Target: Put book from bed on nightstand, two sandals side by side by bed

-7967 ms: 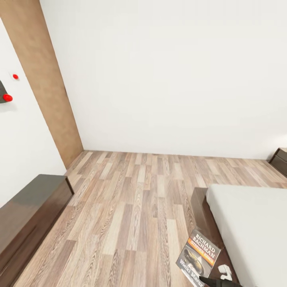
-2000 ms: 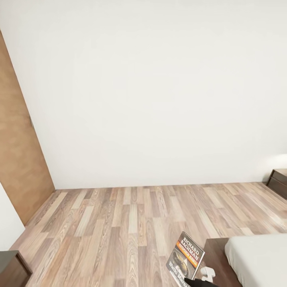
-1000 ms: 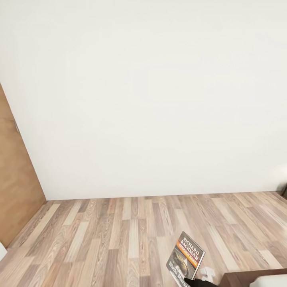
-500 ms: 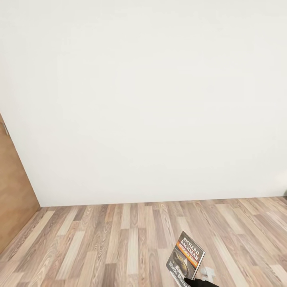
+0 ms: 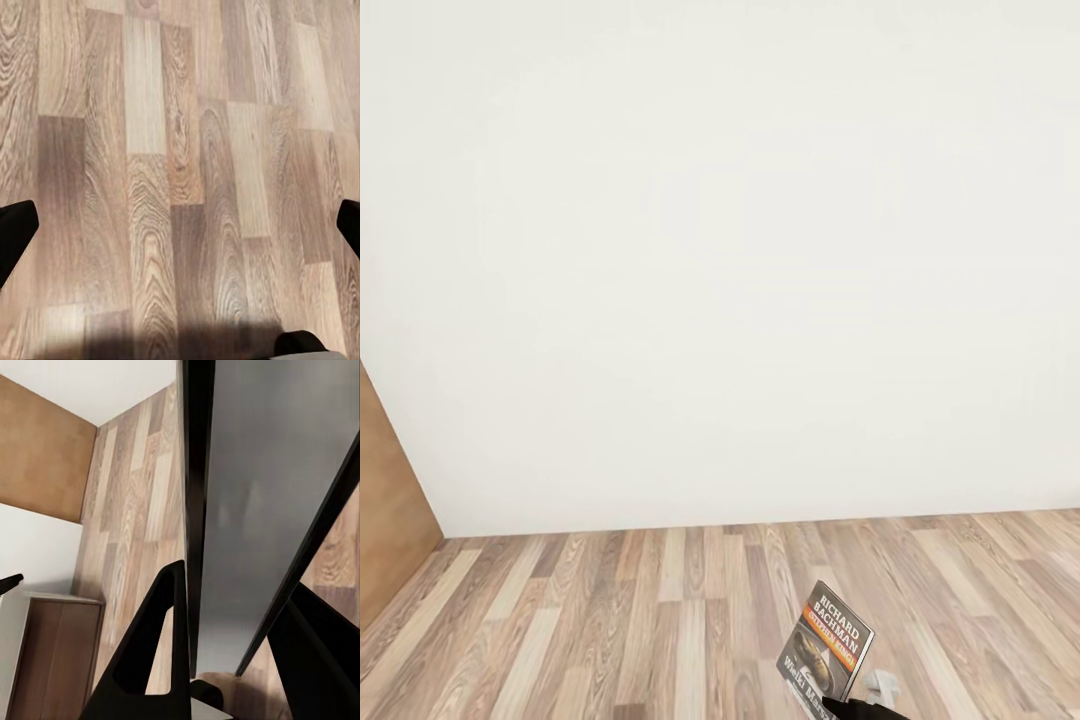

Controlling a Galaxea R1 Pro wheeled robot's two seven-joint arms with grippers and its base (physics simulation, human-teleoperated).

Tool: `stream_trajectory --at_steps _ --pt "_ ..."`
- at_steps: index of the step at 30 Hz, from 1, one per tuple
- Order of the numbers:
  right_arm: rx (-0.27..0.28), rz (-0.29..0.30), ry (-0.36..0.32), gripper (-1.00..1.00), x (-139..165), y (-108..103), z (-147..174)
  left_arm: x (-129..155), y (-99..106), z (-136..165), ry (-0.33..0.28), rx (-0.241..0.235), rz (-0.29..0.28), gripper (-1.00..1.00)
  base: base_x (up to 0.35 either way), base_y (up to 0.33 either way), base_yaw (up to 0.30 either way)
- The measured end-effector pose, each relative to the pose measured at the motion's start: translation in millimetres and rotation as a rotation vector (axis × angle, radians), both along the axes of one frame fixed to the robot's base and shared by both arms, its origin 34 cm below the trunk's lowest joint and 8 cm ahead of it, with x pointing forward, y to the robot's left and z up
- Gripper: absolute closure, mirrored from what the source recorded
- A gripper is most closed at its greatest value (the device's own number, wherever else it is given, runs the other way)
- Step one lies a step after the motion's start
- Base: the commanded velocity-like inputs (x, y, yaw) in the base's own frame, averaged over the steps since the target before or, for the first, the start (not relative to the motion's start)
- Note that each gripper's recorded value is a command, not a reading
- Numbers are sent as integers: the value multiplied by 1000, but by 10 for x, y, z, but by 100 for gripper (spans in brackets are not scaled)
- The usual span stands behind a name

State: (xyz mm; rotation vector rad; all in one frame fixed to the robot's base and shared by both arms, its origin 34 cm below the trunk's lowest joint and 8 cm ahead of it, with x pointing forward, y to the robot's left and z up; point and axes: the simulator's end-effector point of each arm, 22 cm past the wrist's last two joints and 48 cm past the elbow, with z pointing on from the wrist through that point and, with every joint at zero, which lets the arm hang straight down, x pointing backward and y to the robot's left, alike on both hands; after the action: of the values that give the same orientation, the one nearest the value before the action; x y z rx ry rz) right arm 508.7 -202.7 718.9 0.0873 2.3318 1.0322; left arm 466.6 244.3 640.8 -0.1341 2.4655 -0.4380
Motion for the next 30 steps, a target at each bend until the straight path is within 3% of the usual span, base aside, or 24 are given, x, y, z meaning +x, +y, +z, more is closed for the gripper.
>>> stream_trajectory --at_steps 30 --pt "0 0 0 100 0 0 0 -1 1 0 0 0 0 -100 324 0 0"
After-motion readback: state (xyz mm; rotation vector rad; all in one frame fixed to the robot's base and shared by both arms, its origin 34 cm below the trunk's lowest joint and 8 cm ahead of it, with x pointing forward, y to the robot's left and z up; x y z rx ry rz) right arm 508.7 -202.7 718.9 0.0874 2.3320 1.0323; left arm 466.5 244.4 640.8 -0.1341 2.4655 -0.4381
